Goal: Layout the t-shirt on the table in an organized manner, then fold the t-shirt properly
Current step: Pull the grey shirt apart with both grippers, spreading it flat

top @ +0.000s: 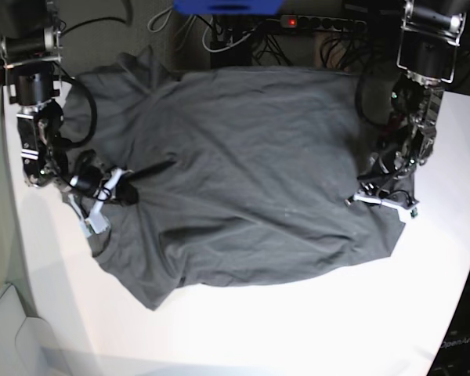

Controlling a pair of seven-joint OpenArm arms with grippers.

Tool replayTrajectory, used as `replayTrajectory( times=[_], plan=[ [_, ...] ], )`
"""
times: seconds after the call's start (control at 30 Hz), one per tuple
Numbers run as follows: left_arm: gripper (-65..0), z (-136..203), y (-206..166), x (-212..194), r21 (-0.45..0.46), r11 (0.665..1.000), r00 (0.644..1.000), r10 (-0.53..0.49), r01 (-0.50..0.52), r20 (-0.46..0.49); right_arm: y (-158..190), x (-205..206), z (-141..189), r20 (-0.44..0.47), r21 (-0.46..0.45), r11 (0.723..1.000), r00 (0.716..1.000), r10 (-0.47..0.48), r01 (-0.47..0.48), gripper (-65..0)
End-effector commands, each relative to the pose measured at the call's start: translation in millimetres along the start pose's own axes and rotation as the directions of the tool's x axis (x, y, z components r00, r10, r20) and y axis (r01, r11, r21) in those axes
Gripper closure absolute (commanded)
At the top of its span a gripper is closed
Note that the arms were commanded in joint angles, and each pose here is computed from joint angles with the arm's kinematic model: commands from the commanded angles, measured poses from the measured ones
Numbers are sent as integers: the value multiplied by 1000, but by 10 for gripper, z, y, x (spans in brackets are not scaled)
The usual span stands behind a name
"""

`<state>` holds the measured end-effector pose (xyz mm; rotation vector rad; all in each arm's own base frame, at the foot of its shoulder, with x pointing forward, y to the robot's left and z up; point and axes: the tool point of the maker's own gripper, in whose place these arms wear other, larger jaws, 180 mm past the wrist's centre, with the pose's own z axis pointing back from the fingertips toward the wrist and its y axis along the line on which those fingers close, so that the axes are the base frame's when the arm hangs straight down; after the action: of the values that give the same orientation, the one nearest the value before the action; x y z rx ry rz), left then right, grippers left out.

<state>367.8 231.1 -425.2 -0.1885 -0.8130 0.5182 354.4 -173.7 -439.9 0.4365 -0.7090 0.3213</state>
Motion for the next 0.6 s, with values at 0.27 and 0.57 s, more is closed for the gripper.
replayTrajectory(
  times=[0.27, 0.57],
  plan=[
    [-8, 83, 228, 540, 26, 994, 987, 107, -111, 118, -467, -671, 350, -230, -136, 990, 973, 13, -46, 0],
    [-7, 324, -119, 322, -73, 994, 996, 79, -82, -45, -569, -242, 448, -174, -170, 982, 984, 49, -79, 0]
  ],
)
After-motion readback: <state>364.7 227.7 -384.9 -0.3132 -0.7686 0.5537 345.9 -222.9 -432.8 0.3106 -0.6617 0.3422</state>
